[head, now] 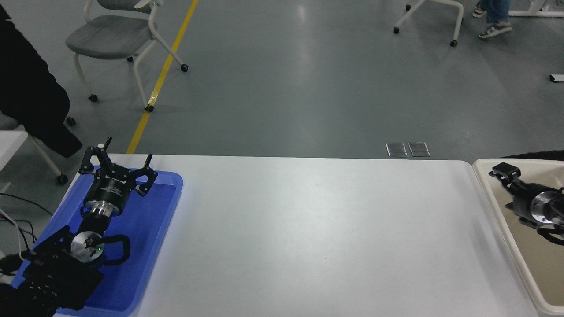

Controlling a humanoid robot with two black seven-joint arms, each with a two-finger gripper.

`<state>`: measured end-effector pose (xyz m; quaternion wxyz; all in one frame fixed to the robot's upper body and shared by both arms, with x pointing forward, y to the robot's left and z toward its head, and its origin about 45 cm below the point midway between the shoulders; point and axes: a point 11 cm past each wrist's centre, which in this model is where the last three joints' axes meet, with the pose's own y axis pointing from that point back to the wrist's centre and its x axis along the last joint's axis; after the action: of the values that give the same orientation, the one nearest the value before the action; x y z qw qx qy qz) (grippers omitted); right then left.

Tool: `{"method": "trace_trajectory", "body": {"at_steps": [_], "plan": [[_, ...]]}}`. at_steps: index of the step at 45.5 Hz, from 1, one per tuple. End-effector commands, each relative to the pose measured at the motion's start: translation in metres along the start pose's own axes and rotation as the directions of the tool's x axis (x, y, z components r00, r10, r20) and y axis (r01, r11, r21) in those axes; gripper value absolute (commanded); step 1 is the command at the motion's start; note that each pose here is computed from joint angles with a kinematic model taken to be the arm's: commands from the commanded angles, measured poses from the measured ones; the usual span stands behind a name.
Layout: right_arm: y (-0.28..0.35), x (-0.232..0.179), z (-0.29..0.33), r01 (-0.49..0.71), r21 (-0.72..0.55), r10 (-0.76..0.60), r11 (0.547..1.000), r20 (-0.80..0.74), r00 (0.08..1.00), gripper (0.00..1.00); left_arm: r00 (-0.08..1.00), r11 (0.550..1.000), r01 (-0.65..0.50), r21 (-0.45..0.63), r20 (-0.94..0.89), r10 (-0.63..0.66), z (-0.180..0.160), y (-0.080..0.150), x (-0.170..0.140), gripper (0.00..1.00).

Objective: Pick up paper ball place in dustbin

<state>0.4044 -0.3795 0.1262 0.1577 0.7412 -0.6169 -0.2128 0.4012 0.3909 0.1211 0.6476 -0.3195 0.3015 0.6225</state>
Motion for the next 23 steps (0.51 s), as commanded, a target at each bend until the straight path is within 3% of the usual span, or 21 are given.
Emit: {"method": "trace_trajectory", "body": {"at_steps": [1,8,14,23], "plan": [[-0.026,-0.103,-0.021,0.207,0.224,-0.292,0.952,0.468,0.834,1.00,1.000,1.000,0.000,0.001,0.000,0.000,0.000,0.000,0.000,1.00],[-0.029,-0.123,-0.021,0.253,0.310,-0.392,0.916,0.560,0.730,1.00,1.000,1.000,0.003,0.002,-0.001,-0.003,-0.001,0.000,-0.001,1.00],[-0.022,-0.111,-0.005,0.258,0.352,-0.428,0.900,0.600,0.676,1.00,1.000,1.000,0.000,0.001,0.000,0.000,0.000,0.000,0.000,1.00],[-0.013,-0.070,0.036,0.189,0.322,-0.361,0.928,0.647,0.671,1.00,1.000,1.000,0.003,0.002,-0.001,-0.003,-0.001,0.000,-0.001,1.00]]}}
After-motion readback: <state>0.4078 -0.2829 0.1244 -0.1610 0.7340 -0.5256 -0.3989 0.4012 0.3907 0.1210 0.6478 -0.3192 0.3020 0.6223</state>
